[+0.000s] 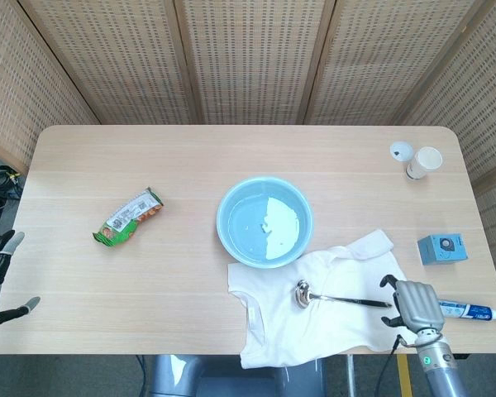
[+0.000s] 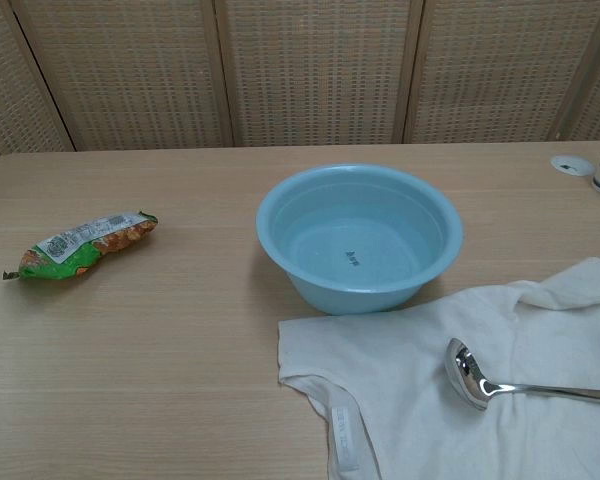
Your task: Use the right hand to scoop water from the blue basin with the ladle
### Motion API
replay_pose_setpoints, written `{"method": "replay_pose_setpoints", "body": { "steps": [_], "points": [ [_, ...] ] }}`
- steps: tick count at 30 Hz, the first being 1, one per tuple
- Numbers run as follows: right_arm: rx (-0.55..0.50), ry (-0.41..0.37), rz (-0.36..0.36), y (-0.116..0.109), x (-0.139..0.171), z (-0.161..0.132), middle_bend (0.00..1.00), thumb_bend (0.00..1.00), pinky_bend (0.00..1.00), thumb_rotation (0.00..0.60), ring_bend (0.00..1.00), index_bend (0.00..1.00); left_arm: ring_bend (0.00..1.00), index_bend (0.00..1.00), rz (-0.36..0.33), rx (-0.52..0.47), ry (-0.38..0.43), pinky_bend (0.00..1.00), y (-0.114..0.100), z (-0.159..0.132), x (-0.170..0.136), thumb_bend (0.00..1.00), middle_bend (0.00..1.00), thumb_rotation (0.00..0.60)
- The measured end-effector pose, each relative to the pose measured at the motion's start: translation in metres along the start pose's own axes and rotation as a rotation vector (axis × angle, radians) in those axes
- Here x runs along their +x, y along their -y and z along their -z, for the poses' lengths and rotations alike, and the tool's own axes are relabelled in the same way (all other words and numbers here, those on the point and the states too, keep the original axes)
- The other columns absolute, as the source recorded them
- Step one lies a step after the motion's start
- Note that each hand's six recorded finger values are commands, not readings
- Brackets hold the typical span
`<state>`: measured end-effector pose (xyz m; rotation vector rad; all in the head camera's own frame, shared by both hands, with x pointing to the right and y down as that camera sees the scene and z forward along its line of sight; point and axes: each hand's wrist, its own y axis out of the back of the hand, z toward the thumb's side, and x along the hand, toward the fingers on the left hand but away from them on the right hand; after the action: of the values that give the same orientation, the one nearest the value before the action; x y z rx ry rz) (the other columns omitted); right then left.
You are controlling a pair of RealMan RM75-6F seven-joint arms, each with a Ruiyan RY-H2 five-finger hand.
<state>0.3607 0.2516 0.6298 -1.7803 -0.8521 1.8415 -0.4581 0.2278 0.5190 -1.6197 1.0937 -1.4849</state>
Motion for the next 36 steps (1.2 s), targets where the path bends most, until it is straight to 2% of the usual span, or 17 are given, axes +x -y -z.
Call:
{"method": "replay_pose_setpoints", "body": {
  "steps": [7, 12, 21, 36],
  "points": [
    [-0.018, 0.063, -0.088, 0.044, -0.018, -0.026, 0.95, 0.43, 1.0, 0.6, 1.0, 0.46, 0.0, 0.0, 0.004, -0.008, 0.005, 0.0, 0.0, 0.0, 0.0, 0.0, 0.0, 0.6],
    [0.003, 0.082, -0.08, 0.063, -0.028, -0.041, 0.95, 0.46, 1.0, 0.6, 1.0, 0.46, 0.0, 0.0, 0.003, -0.011, 0.007, 0.0, -0.001, 0.0, -0.001, 0.0, 0.0, 0.6],
    [0.049, 0.124, -0.035, 0.077, -0.037, -0.043, 0.95, 0.46, 1.0, 0.6, 1.0, 0.47, 0.0, 0.0, 0.001, -0.017, 0.006, 0.0, -0.003, 0.001, -0.001, 0.0, 0.0, 0.6],
    [0.082, 0.153, -0.029, 0.083, -0.043, -0.031, 0.96, 0.48, 1.0, 0.6, 1.0, 0.51, 0.0, 0.0, 0.006, -0.017, 0.007, 0.0, -0.002, 0.0, -0.001, 0.0, 0.0, 0.6]
  ]
}}
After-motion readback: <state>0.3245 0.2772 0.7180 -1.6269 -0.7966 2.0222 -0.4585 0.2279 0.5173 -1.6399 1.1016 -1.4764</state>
